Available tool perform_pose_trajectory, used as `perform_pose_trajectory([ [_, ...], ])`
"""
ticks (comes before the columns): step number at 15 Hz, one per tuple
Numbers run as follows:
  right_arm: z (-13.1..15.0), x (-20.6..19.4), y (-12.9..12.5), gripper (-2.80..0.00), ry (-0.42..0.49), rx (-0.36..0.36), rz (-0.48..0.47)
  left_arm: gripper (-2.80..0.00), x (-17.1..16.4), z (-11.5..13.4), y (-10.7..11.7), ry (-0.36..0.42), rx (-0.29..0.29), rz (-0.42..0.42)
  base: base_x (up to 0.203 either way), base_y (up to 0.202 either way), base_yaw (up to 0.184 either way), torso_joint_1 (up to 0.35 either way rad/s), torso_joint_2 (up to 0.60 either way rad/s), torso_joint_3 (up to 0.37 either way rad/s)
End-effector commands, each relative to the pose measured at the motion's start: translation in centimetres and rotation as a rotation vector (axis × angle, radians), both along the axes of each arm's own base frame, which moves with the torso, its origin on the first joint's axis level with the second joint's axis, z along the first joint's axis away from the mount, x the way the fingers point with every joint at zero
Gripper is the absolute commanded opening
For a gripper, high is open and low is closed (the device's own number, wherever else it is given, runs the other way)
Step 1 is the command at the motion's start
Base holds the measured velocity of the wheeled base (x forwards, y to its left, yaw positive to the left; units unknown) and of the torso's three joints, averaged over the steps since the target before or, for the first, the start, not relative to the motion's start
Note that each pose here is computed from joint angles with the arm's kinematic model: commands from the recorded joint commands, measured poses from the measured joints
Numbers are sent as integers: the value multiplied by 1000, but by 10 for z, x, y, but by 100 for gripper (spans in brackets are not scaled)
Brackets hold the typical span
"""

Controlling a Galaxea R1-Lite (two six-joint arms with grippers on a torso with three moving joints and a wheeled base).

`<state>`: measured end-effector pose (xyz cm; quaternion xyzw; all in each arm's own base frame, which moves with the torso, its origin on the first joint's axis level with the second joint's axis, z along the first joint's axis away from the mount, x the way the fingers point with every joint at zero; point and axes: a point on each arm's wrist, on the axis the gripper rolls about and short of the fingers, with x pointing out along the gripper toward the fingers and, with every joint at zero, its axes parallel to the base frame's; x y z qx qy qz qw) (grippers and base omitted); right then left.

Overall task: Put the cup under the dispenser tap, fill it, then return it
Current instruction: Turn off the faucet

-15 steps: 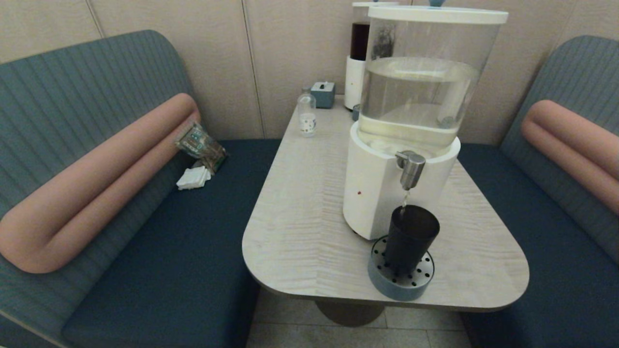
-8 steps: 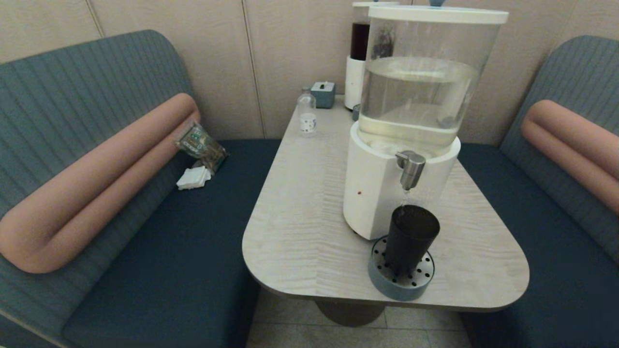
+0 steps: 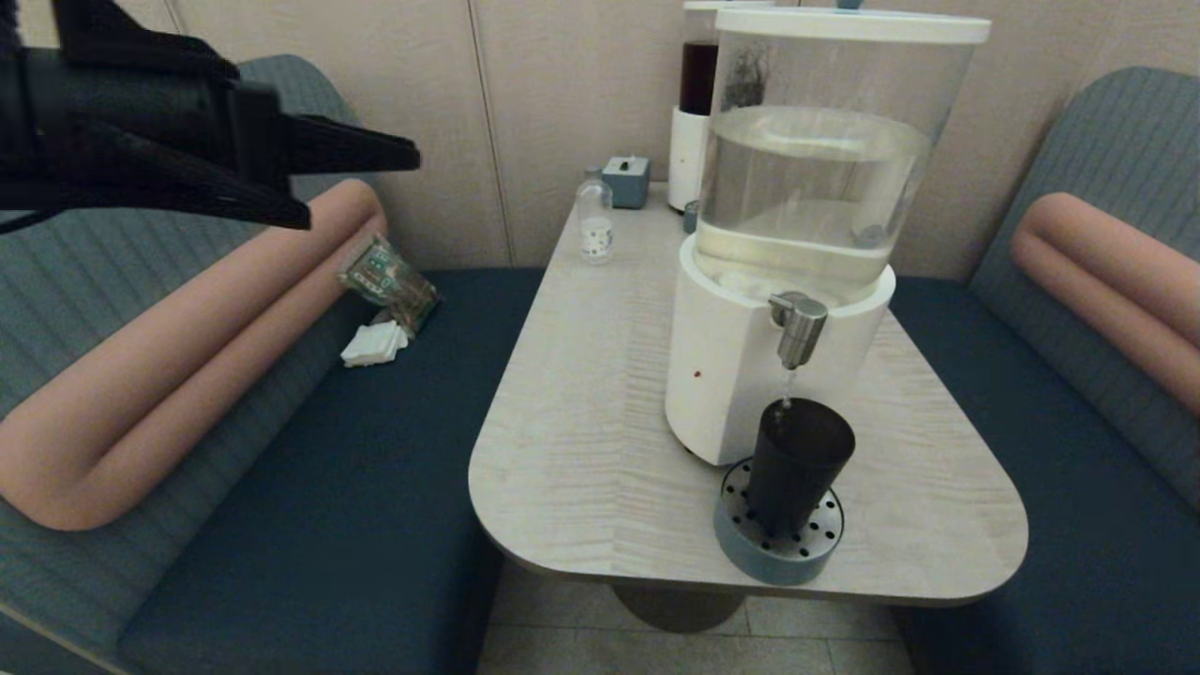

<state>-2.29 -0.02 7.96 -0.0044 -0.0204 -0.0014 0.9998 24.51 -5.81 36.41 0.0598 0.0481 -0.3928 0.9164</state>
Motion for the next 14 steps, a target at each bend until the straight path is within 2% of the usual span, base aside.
perform_pose_trajectory([
  [1, -4, 1, 0, -280, 13, 0, -1, -280, 28, -9, -24, 25, 81, -76, 0, 0, 0, 0, 0, 0],
  [3, -4, 1, 0, -280, 14, 0, -1, -280, 22, 2, -40, 10, 179, -110, 0, 0, 0, 0, 0, 0],
  [5, -4, 1, 0, -280, 14, 0, -1, -280, 17, 7, -66, -28, 301, -148, 0, 0, 0, 0, 0, 0],
  [7, -4, 1, 0, -280, 13, 0, -1, -280, 28, -17, -93, -67, 519, -150, 0, 0, 0, 0, 0, 0],
  [9, -4, 1, 0, -280, 13, 0, -1, -280, 35, -34, -114, -117, 691, -146, 0, 0, 0, 0, 0, 0],
  [11, -4, 1, 0, -280, 13, 0, -1, -280, 32, -43, -137, -147, 763, -161, 0, 0, 0, 0, 0, 0],
  [12, -4, 1, 0, -280, 13, 0, -1, -280, 32, -46, -147, -169, 775, -162, 0, 0, 0, 0, 0, 0],
  [14, -4, 1, 0, -280, 13, 0, -1, -280, 41, -47, -169, -278, 761, -114, 0, 0, 0, 0, 0, 0],
])
